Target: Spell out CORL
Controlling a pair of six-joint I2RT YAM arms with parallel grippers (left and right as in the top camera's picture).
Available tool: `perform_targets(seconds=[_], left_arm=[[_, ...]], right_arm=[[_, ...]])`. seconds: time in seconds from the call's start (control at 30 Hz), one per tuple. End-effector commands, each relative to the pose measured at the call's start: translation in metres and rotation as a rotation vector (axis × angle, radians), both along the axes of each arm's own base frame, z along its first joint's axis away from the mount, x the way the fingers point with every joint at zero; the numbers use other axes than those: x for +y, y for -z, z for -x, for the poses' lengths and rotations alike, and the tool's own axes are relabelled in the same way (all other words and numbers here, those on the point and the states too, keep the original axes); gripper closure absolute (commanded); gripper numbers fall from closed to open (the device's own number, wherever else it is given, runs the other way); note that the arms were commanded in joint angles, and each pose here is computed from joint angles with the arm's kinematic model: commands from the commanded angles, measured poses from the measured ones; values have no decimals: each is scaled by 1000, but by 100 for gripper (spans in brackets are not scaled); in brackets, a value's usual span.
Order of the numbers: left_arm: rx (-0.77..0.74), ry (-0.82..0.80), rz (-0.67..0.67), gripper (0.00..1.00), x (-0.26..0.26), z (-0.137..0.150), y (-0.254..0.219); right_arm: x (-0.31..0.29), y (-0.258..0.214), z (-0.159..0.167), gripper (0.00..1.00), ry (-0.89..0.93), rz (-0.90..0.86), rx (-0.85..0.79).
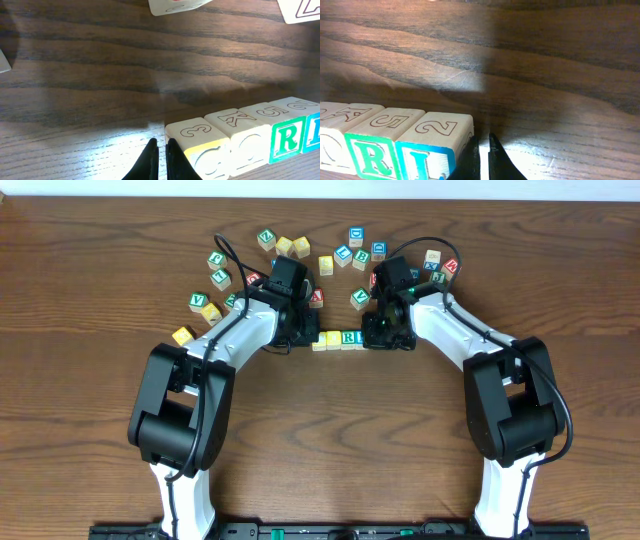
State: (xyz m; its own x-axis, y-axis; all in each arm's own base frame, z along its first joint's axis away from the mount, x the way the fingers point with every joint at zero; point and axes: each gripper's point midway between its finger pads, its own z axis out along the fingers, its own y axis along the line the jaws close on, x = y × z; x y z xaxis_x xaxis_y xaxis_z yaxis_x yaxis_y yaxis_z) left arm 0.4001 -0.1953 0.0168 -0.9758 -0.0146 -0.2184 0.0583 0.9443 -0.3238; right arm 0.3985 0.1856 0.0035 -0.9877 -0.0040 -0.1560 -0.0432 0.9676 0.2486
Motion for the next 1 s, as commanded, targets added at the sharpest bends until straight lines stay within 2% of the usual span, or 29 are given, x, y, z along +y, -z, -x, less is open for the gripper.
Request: perform_targets(seconds=[0.0,0.67,0.97], left_arm=[[27,21,3,93,-2,6,10],[7,19,2,92,-3,2,9],[5,3,0,92,3,-2,9]], right_arm=[[9,-3,2,96,-44,-14,-14],[11,-2,11,94,-52,-17,20],[-2,-16,-8,93,-5,-9,-28]])
